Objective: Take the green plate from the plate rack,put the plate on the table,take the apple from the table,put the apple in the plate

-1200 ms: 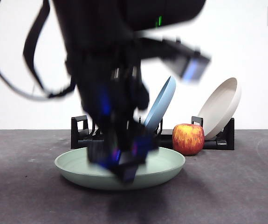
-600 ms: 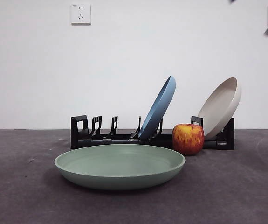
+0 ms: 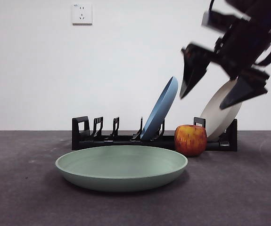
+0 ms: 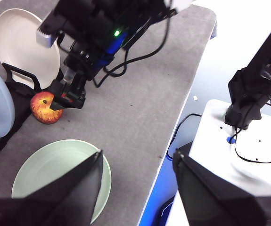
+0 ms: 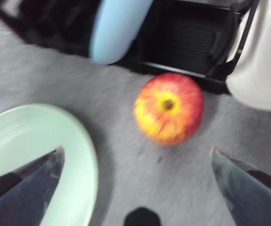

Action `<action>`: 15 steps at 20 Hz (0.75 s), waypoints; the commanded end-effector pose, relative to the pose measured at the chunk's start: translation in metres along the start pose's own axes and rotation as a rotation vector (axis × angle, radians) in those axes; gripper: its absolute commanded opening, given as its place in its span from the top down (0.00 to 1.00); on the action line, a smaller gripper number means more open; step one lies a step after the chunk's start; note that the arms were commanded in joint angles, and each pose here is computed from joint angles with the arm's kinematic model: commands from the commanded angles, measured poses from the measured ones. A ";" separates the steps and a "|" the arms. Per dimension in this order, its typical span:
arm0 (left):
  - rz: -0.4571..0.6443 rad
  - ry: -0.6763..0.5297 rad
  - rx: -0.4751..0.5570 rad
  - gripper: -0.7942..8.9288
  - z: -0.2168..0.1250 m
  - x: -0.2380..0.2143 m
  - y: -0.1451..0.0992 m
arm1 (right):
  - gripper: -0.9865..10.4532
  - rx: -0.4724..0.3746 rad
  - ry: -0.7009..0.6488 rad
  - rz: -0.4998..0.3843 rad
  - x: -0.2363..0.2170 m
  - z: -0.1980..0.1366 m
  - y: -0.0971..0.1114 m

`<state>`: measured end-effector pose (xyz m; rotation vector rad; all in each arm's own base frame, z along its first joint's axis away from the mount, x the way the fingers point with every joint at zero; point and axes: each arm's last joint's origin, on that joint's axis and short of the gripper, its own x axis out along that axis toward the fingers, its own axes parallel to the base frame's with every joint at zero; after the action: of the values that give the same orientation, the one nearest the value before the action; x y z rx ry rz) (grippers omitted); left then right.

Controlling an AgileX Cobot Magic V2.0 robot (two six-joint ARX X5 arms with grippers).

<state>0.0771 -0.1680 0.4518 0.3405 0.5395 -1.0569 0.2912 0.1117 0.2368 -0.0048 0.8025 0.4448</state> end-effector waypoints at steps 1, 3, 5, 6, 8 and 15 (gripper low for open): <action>-0.001 -0.002 -0.033 0.66 -0.003 -0.007 0.000 | 0.35 0.018 0.002 -0.039 0.019 -0.002 -0.002; 0.000 0.008 -0.034 0.66 -0.005 -0.010 0.000 | 0.32 0.036 0.010 -0.045 0.032 -0.004 -0.004; 0.000 0.015 -0.036 0.66 -0.005 -0.010 0.000 | 0.32 0.038 0.003 -0.047 0.042 -0.005 -0.005; 0.000 0.016 -0.036 0.66 -0.006 -0.010 0.000 | 0.32 0.039 -0.004 -0.046 0.046 -0.005 -0.006; 0.000 0.016 -0.036 0.66 -0.006 -0.010 0.000 | 0.32 0.051 -0.016 -0.046 0.054 -0.006 -0.007; 0.000 0.015 -0.036 0.66 -0.005 -0.010 0.000 | 0.32 0.054 -0.013 -0.073 0.083 -0.015 -0.012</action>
<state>0.0728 -0.1584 0.4524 0.3229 0.5699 -1.0450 0.3351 0.1284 0.1685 0.0130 0.7980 0.3592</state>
